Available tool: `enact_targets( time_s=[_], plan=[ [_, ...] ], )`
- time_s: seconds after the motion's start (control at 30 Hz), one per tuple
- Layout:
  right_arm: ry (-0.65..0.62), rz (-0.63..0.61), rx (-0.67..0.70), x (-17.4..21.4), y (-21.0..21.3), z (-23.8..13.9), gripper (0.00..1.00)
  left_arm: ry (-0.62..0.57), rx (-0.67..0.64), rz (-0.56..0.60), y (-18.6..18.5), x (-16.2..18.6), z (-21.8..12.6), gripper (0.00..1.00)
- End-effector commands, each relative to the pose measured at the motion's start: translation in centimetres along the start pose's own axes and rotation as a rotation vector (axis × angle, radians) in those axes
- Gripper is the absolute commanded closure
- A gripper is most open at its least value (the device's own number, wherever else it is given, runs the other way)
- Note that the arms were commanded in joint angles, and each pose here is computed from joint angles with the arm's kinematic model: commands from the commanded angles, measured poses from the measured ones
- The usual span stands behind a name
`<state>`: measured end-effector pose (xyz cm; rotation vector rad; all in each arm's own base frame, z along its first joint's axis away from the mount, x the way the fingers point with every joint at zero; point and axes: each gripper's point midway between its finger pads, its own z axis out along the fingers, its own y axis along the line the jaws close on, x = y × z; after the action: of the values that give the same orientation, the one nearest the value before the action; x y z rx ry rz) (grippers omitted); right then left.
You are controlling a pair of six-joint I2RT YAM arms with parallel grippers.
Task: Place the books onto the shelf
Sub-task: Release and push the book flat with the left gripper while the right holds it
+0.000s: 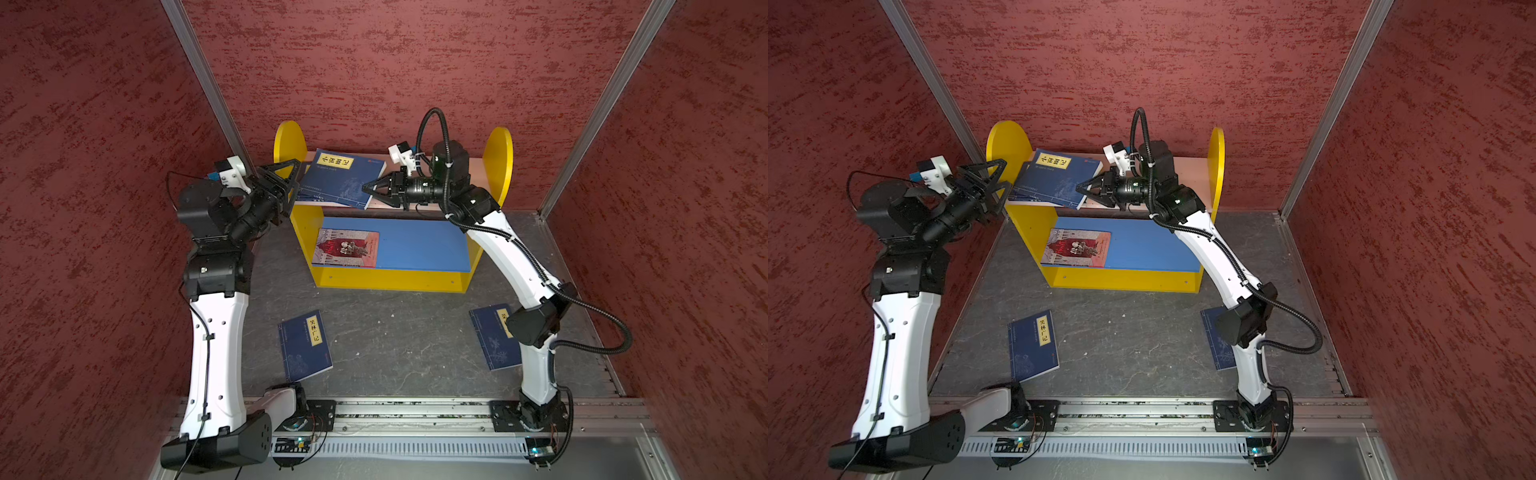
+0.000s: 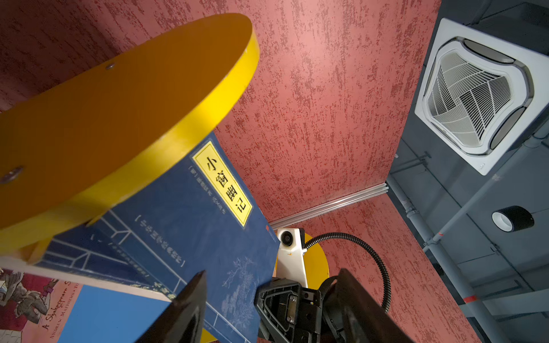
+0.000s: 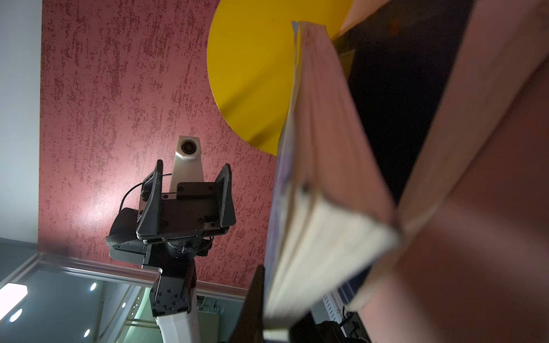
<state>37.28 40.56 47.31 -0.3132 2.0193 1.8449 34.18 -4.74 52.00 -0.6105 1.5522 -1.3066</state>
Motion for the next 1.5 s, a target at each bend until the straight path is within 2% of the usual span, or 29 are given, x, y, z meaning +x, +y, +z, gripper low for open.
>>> enact_targets(
  time_s=[0.0,0.23,0.47,0.63,0.83,0.9,1.17,1.47],
  plan=[
    [0.007,-0.022,-0.028,-0.2,1.0,-0.1,0.98,-0.021,0.045,0.024,-1.2,-0.5,0.0,0.31],
    [-0.005,-0.013,-0.001,-0.4,0.7,-0.1,0.63,-0.016,0.064,0.027,-2.0,-0.6,0.7,0.31],
    [-0.022,-0.001,0.024,-0.6,0.3,-0.2,0.49,0.010,0.070,0.040,-2.0,0.3,1.7,0.31],
    [-0.034,-0.002,0.036,-0.8,0.4,-0.3,0.46,0.100,0.115,0.205,-3.4,2.2,2.1,0.29],
    [-0.038,0.001,0.036,-0.9,0.3,-0.3,0.45,0.307,0.217,0.426,-4.6,6.2,1.6,0.29],
    [-0.040,0.001,0.035,-0.9,0.4,-0.3,0.45,0.376,0.238,0.462,-4.5,7.7,1.4,0.29],
    [-0.044,0.006,0.041,-1.0,0.1,-0.3,0.44,0.545,0.329,0.439,-4.0,12.5,0.4,0.28],
    [-0.040,0.007,0.032,-1.0,0.4,-0.3,0.43,0.600,0.312,0.344,-2.5,14.3,-0.7,0.28]
  ],
)
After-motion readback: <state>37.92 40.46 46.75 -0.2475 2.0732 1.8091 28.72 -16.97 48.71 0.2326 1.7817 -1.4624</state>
